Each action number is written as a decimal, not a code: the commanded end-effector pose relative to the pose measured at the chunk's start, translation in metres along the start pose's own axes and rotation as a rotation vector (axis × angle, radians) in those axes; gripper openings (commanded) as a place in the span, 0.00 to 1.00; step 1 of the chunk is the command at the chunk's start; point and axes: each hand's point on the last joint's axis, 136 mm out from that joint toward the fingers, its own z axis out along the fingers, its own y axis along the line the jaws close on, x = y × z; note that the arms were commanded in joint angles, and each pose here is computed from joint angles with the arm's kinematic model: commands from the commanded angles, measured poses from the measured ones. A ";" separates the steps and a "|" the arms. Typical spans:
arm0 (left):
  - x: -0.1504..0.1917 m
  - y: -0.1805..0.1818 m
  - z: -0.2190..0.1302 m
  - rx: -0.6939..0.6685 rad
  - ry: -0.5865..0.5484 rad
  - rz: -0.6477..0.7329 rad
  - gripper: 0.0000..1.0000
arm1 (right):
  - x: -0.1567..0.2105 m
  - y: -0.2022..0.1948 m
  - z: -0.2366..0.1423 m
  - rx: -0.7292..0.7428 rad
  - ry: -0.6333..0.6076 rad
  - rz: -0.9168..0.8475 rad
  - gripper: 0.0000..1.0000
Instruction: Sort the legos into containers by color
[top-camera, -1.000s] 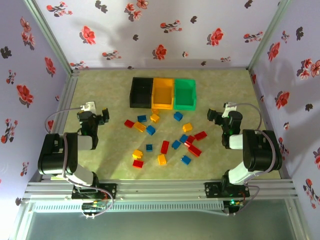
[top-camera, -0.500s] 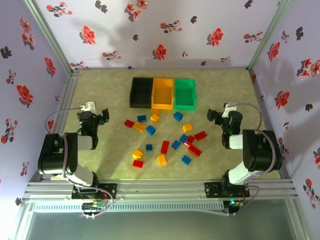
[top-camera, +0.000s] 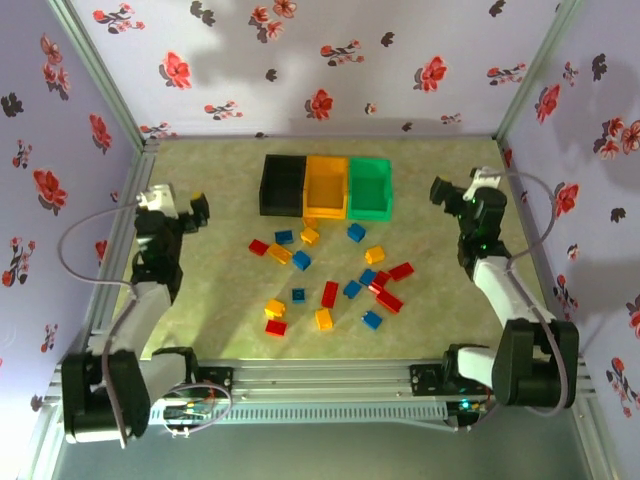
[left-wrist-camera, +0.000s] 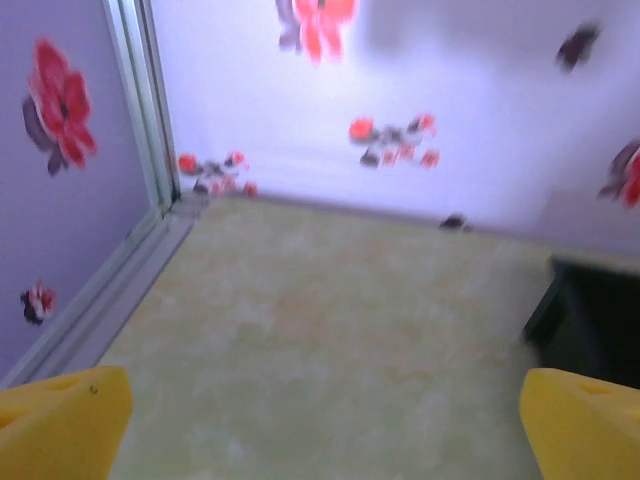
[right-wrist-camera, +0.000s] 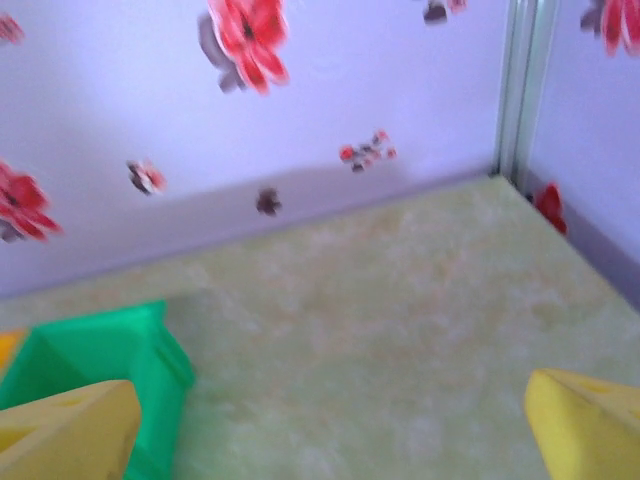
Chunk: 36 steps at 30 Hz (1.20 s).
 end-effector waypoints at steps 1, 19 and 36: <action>-0.015 -0.021 -0.013 0.081 0.115 -0.119 1.00 | 0.018 0.029 -0.007 -0.039 0.218 0.013 0.99; -0.019 -0.136 -0.021 0.332 0.384 -0.178 1.00 | 0.189 0.138 -0.029 -0.230 0.876 -0.218 0.87; -0.005 -0.140 -0.015 0.298 0.410 -0.166 1.00 | 0.253 0.130 -0.046 -0.136 1.008 -0.296 0.72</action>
